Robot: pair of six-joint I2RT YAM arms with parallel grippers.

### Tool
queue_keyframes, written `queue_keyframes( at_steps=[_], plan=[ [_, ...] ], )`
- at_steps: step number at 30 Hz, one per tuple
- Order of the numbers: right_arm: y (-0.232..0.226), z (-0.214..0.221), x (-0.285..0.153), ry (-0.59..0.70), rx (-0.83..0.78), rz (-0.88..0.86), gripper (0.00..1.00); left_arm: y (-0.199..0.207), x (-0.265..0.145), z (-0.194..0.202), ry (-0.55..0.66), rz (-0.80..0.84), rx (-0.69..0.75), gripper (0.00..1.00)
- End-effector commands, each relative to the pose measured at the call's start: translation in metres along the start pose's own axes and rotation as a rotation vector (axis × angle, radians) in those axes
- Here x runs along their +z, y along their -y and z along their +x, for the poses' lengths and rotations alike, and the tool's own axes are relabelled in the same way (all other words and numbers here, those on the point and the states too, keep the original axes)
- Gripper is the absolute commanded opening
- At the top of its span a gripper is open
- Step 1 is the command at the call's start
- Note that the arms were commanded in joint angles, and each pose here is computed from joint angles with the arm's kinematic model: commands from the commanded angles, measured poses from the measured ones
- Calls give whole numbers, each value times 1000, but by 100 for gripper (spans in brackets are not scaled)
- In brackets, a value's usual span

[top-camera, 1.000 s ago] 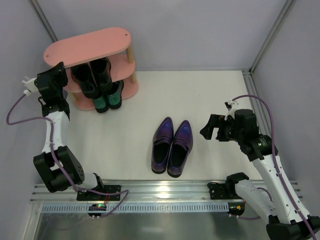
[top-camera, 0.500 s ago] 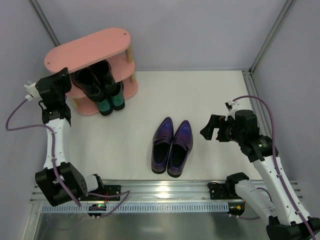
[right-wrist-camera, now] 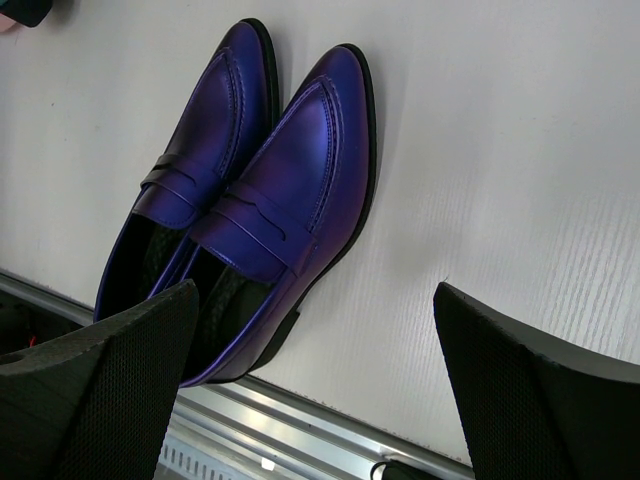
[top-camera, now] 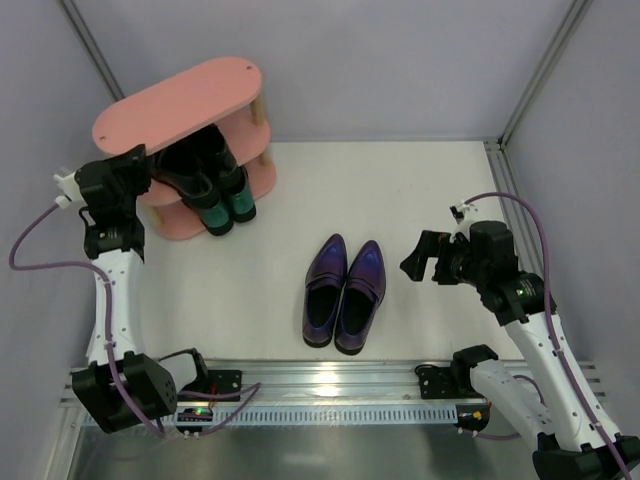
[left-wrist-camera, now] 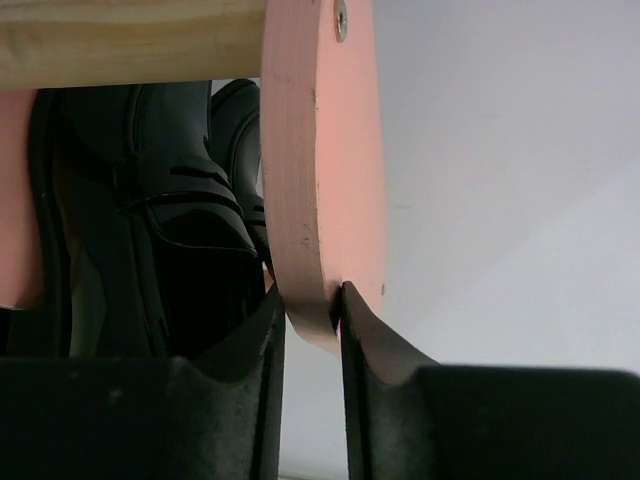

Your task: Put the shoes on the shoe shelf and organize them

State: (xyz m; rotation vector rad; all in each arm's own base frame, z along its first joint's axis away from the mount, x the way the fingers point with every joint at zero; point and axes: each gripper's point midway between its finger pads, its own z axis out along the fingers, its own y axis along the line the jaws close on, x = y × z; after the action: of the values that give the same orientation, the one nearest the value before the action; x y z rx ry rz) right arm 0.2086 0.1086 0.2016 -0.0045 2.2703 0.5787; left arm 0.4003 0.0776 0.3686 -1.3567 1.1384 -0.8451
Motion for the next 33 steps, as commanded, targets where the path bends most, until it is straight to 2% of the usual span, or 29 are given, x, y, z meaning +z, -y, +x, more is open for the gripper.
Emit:
queue_keyframes(
  at_steps=[1,2,5,8,12,14,17,20,22,23,25,26,27,29,33],
  plan=[
    [-6,-7,-1,36,-22,-30,100,55,-41,6,-37,166,110,24],
    [-6,-8,-2,40,-22,-29,100,55,-45,4,-31,168,122,28],
    [-6,-7,-1,35,-21,-29,100,52,-49,3,-19,158,133,55],
    [-5,-7,-1,35,-21,-25,100,55,-53,4,-28,156,149,68],
    [-5,-7,-2,37,-22,-23,100,68,-67,14,-86,178,193,77],
    [-5,-7,-2,36,-21,-22,100,73,-81,29,-152,187,239,78],
    [-3,-8,-1,37,-17,-15,100,69,-114,86,-364,251,384,78],
    [1,-10,-3,46,-8,18,100,48,-168,164,-654,362,546,76],
    [10,-15,-6,76,2,72,98,5,-185,196,-785,327,675,76],
    [12,-16,-8,83,22,92,98,-12,-213,225,-913,344,723,76],
    [18,-21,-12,115,42,135,97,-58,-230,250,-1011,281,863,75],
    [18,-23,-14,124,52,139,97,-82,-255,275,-1110,272,941,75],
    [19,-24,-16,132,71,148,97,-104,-268,285,-1157,240,1015,75],
    [21,-28,-21,157,85,167,97,-143,-281,306,-1175,183,1184,75],
    [25,-31,-30,181,96,203,97,-185,-295,332,-1202,135,1328,74]
  ],
)
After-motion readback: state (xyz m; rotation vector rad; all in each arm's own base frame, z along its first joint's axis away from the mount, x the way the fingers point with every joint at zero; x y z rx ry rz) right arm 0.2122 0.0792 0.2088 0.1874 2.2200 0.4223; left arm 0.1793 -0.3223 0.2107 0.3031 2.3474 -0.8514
